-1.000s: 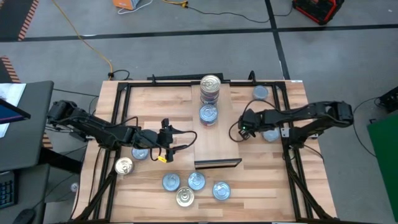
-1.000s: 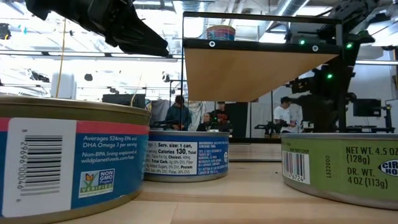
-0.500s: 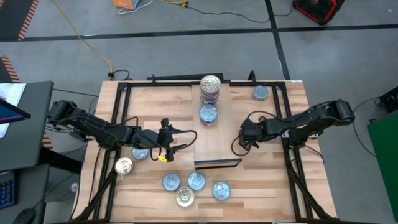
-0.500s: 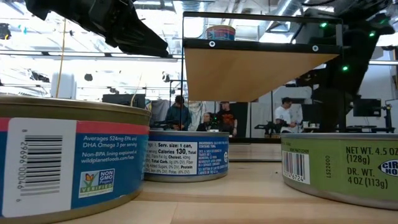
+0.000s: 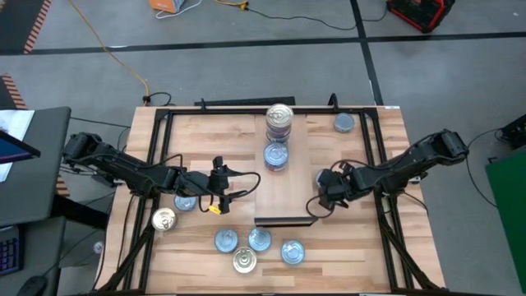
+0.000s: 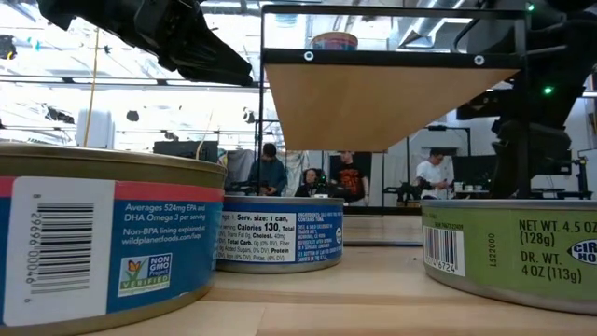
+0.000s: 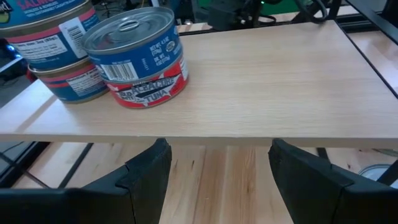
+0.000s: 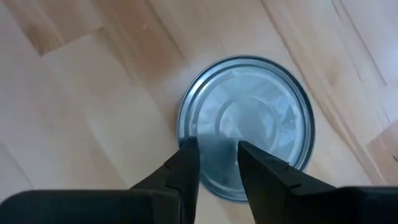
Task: Stack canned seafood by type on shelf
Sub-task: Put the green and white tuna can on the shelf, then stack the green and white tuna can on top of the green and white tuna can on the shelf
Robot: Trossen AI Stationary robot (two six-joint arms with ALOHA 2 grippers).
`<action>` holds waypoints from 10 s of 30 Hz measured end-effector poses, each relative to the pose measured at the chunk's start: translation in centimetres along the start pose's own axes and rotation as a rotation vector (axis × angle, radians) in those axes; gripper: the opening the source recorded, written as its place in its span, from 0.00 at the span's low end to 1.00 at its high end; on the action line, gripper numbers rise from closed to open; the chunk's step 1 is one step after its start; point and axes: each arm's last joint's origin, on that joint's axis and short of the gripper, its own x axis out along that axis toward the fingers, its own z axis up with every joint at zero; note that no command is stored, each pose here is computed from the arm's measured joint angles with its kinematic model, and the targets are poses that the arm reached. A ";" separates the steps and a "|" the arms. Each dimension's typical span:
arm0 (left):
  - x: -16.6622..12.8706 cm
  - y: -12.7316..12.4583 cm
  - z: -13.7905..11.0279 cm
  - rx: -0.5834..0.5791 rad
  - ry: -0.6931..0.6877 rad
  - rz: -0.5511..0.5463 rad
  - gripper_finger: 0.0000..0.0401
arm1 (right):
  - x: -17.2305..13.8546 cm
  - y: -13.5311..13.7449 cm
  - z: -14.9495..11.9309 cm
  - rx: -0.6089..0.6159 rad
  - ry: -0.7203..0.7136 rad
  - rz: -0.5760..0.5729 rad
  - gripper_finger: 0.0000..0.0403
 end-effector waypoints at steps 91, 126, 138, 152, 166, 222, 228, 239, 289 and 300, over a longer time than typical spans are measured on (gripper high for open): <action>0.0 0.0 0.0 -0.018 0.000 -0.008 0.64 | -7.4 2.0 -1.8 -0.227 -0.250 0.242 0.80; 0.0 -0.1 -0.3 -0.013 0.027 -0.028 0.64 | -1.9 2.0 0.8 -0.533 -0.050 0.350 0.77; 0.0 -0.1 -0.3 -0.009 0.026 -0.028 0.64 | -2.2 2.5 0.1 -0.496 -0.028 0.367 0.58; 0.0 -0.1 -0.3 -0.009 0.026 -0.028 0.64 | -2.4 2.6 0.3 -0.405 -0.032 0.380 0.41; 0.0 -0.1 -0.1 -0.018 0.009 -0.027 0.64 | -8.1 -2.5 1.0 -0.076 0.060 0.182 0.43; 0.0 -0.2 -0.2 -0.025 0.019 -0.055 0.64 | -8.0 -1.0 13.3 -0.018 -0.127 1.014 0.64; 0.0 -0.2 -0.2 -0.025 0.020 -0.055 0.64 | -8.9 -3.8 12.5 0.052 -0.094 0.947 0.73; 0.0 -0.2 -0.1 -0.029 0.011 -0.054 0.64 | -10.5 -7.4 7.7 0.058 -0.027 0.319 0.73; -0.4 -0.4 -0.2 0.034 0.017 0.016 0.64 | 8.4 -23.3 10.3 0.442 0.285 -0.410 0.72; -0.4 -0.4 -0.1 0.033 0.014 0.016 0.64 | 7.5 -24.4 10.1 0.446 0.271 -0.503 0.72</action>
